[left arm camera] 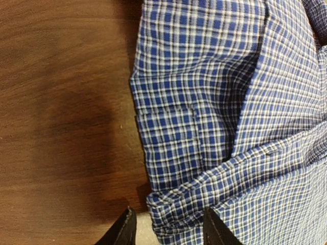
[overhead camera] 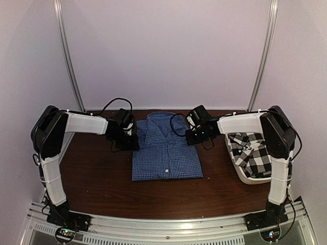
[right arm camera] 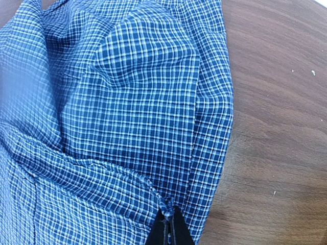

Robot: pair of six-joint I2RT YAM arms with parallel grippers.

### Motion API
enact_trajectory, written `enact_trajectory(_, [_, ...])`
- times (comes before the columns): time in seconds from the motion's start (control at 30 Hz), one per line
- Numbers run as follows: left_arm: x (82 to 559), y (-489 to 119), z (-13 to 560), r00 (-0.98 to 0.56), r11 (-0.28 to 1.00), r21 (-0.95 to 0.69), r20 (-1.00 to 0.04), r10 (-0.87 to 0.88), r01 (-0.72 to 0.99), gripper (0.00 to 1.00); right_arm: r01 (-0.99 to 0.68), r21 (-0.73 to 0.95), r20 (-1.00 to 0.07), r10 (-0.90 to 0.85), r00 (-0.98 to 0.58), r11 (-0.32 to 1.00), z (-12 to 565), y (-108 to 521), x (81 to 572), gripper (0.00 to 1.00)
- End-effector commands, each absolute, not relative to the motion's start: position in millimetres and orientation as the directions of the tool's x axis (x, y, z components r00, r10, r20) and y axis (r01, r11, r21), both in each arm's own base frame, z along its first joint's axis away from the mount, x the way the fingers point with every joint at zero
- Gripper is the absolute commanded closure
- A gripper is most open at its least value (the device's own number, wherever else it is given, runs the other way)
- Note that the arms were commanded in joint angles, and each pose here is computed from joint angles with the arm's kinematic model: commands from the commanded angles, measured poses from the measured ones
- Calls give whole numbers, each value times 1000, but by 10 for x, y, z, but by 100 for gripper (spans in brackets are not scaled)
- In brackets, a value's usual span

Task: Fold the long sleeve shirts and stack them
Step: Flatten out the square-folded shirt at the center of the board.

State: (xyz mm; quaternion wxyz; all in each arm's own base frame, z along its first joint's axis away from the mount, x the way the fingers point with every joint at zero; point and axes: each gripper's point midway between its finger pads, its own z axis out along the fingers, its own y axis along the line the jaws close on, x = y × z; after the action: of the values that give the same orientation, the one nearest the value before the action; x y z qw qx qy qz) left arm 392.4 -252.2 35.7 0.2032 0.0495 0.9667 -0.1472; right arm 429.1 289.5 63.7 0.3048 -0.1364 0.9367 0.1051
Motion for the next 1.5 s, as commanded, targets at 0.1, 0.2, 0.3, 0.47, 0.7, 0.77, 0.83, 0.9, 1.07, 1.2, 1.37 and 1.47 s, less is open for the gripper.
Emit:
enact_trajectory(0.1, [4130, -2661, 421, -897, 932, -320, -441, 12, 169, 68, -321, 129, -624, -175, -761, 938, 827, 2944, 4236, 99])
enact_trajectory(0.2, [4133, -2723, 509, -890, 919, -341, -454, 24, 199, 83, -326, 129, -628, -177, -758, 937, 863, 2958, 4218, 100])
enact_trajectory(0.3, [4113, -2769, 633, -881, 908, -350, -472, 41, 229, 100, -329, 131, -632, -177, -754, 935, 927, 2967, 4196, 100])
enact_trajectory(0.47, [3933, -2909, 1053, -845, 875, -363, -527, 90, 320, 100, -357, 157, -647, -177, -741, 921, 1176, 2997, 4049, 100])
enact_trajectory(0.7, [3155, -3196, 1508, -822, 740, -467, -533, 201, 484, 100, -444, 224, -632, -218, -744, 867, 1408, 3010, 3373, 100])
enact_trajectory(0.77, [2751, -3281, 1487, -825, 680, -511, -501, 262, 526, 100, -481, 270, -620, -231, -750, 834, 1443, 3040, 3034, 100])
enact_trajectory(0.83, [2295, -3326, 1362, -831, 630, -550, -442, 337, 548, 100, -521, 317, -583, -271, -766, 792, 1333, 3063, 2577, 100])
enact_trajectory(0.9, [1827, -3308, 1166, -837, 596, -588, -361, 412, 547, 100, -549, 356, -543, -311, -780, 756, 1219, 3082, 2121, 100])
enact_trajectory(1.07, [1150, -2948, 791, -870, 619, -631, -205, 448, 467, 100, -494, 449, -410, -319, -854, 745, 882, 2842, 1254, 100])
enact_trajectory(1.2, [953, -2773, 793, -881, 614, -659, -171, 441, 435, 89, -444, 483, -385, -273, -882, 755, 889, 2650, 1050, 94])
enact_trajectory(1.37, [1135, -2758, 1026, -880, 646, -604, -250, 403, 467, 56, -459, 410, -455, -259, -852, 788, 1188, 2621, 1231, 55])
enact_trajectory(1.47, [1396, -2810, 1237, -881, 664, -579, -321, 348, 473, 53, -461, 323, -510, -258, -820, 827, 1352, 2628, 1460, 45])
